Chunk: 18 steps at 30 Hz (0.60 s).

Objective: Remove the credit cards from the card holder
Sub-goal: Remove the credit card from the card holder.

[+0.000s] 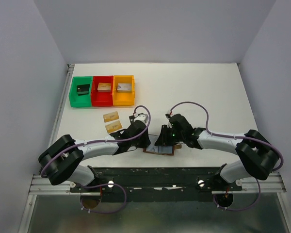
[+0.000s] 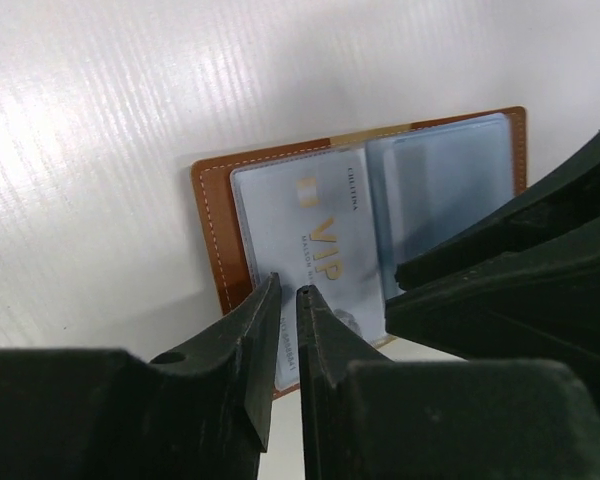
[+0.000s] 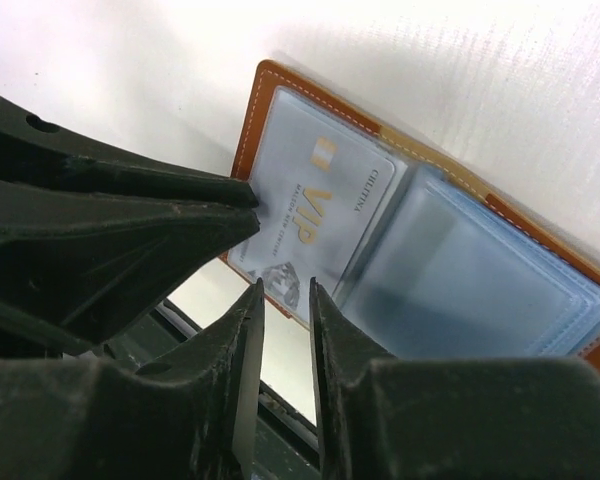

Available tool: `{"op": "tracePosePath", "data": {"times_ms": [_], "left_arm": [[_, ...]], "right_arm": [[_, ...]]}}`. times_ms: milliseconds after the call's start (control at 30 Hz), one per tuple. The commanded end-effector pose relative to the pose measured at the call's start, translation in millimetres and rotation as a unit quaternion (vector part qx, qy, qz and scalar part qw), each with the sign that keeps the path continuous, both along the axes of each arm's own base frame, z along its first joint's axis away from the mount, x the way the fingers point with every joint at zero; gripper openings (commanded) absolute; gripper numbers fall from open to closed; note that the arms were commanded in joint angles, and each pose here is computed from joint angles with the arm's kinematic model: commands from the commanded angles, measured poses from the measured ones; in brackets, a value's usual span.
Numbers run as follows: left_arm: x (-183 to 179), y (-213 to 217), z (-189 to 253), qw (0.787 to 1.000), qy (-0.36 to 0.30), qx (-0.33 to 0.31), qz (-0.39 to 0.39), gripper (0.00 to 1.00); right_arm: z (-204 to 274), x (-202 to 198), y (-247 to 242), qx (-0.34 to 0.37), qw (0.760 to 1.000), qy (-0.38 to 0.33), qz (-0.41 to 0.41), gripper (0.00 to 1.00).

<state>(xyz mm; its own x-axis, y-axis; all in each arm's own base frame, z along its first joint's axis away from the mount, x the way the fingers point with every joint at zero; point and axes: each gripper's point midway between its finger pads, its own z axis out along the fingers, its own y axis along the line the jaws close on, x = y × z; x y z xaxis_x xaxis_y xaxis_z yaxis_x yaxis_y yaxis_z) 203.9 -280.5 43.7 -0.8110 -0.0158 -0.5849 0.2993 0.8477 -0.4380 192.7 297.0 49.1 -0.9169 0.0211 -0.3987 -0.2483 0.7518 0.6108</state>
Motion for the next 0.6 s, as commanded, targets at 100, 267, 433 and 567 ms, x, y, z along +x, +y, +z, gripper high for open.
{"op": "tracePosePath", "data": {"times_ms": [100, 267, 433, 567], "left_arm": [[0.7, 17.3, -20.8, 0.999, 0.01, 0.037, 0.029, 0.26], [-1.5, 20.6, -24.6, 0.999, 0.013, 0.04, 0.033, 0.26], [-3.3, 25.0, -28.1, 0.998, 0.017, 0.043, 0.038, 0.26], [-5.0, 25.8, -30.3, 0.998, 0.019, 0.044, 0.037, 0.26]], "right_arm": [[-13.8, -0.4, -7.3, 0.003, 1.0, 0.013, -0.012, 0.35], [-22.1, -0.6, -9.3, 0.003, 1.0, 0.02, -0.014, 0.37], [-30.2, 0.5, -14.6, 0.002, 0.999, 0.028, -0.021, 0.37], [-22.6, 1.7, -13.9, 0.013, 0.999, 0.02, -0.024, 0.37]]}}
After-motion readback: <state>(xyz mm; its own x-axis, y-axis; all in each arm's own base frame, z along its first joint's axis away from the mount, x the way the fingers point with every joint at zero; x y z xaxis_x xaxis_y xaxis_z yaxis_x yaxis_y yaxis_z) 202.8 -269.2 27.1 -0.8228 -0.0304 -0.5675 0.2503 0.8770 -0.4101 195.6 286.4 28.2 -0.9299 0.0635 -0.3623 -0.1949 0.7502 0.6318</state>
